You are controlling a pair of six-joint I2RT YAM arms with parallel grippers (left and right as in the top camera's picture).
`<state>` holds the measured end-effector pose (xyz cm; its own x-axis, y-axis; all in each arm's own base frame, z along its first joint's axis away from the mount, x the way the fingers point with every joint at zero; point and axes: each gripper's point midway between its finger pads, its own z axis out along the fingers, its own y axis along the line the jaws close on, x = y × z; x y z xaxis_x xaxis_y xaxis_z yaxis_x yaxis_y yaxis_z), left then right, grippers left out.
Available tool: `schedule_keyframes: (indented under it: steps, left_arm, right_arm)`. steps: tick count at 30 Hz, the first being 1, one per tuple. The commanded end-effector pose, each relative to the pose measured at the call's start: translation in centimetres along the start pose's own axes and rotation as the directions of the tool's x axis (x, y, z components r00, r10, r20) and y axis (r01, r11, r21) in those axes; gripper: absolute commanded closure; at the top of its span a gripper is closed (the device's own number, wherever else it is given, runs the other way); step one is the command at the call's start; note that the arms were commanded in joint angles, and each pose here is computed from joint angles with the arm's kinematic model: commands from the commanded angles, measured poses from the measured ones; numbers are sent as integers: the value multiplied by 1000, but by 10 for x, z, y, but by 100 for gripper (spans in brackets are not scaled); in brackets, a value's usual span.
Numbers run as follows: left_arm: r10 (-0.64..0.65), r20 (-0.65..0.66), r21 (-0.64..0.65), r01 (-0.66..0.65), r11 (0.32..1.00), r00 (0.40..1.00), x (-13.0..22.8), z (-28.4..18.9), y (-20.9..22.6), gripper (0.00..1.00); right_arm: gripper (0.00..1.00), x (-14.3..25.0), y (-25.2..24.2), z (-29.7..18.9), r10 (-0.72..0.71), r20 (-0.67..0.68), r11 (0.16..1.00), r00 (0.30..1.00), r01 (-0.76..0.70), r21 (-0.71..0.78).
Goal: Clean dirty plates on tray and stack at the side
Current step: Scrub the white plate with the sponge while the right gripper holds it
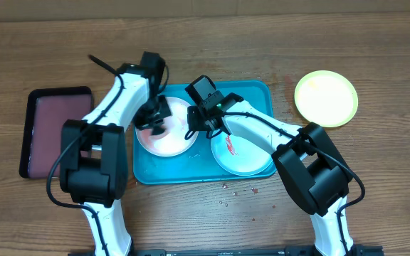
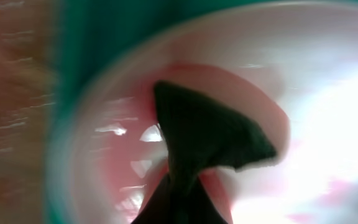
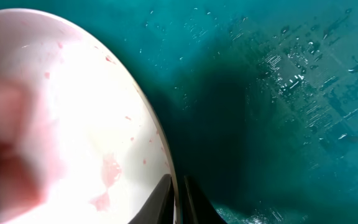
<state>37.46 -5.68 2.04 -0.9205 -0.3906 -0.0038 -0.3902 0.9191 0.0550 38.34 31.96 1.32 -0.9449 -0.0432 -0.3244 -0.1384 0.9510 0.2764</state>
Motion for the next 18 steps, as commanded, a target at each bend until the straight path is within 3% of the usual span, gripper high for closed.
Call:
schedule_keyframes:
  steps: [1,7,11,14,18]
  left_arm:
    - [-41,72,-259,59,964,997,-18,-2,68,96]
    - [-81,58,-242,92,966,995,-20,-1,78,96]
    - [-36,-6,-26,36,999,999,-16,5,37,96]
    - [7,-31,157,-2,988,999,-13,2,-3,96]
    - [6,7,245,-7,970,1000,-13,-2,-43,96]
  right_arm:
    - [92,-5,0,-2,-5,20,1000,1000,5,8]
    - [92,-5,0,-2,-5,20,1000,1000,5,8]
    - [92,-5,0,-2,-5,20,1000,1000,5,8]
    - [92,-5,0,-2,-5,20,1000,1000,5,8]
    - [92,-5,0,-2,-5,19,1000,1000,5,8]
